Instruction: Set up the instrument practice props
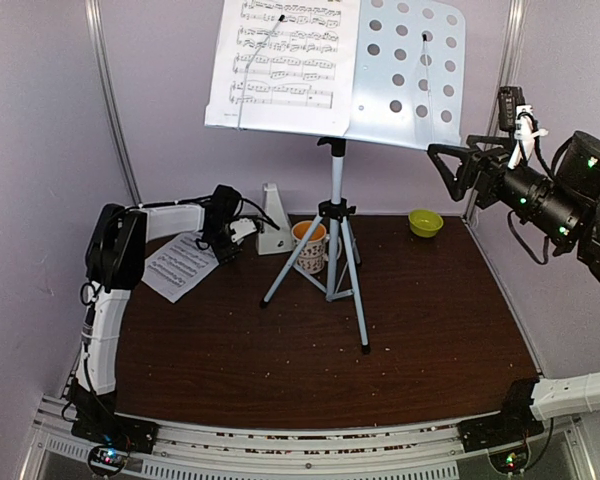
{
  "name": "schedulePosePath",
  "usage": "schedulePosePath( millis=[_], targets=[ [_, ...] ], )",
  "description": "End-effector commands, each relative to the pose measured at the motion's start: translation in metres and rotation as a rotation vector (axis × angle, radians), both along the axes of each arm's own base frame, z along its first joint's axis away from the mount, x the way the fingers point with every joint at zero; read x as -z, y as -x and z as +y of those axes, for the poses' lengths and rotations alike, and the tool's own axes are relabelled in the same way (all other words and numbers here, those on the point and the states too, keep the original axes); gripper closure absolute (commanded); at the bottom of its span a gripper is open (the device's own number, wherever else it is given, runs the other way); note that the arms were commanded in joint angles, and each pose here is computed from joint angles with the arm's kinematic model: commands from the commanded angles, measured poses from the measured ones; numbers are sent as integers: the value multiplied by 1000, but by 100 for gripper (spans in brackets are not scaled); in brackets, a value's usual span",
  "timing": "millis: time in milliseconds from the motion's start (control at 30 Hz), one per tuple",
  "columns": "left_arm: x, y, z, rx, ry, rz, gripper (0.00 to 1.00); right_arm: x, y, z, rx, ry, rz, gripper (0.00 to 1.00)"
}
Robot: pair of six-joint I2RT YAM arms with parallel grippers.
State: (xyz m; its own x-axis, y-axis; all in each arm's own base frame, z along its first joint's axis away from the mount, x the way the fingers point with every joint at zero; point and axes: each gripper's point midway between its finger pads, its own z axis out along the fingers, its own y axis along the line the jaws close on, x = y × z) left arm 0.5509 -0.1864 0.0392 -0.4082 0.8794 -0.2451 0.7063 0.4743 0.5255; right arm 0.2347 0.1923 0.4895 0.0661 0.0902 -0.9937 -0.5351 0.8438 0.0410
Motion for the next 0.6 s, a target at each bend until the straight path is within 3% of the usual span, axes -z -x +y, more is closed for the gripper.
schedulePosePath(
  millis=[0,167,433,567],
  targets=[
    [-4,-14,2,22,-42,-38,29,3,-2,-8,35,-4,11,0],
    [-3,-17,2,37,-56,-35,36,0,-3,-9,41,-5,7,0],
    [-3,-20,2,38,-61,-23,64,-2,-3,-13,53,-6,3,0],
    [-3,-20,3,29,-57,-15,86,-3,-4,-12,53,-8,2,0]
  ],
)
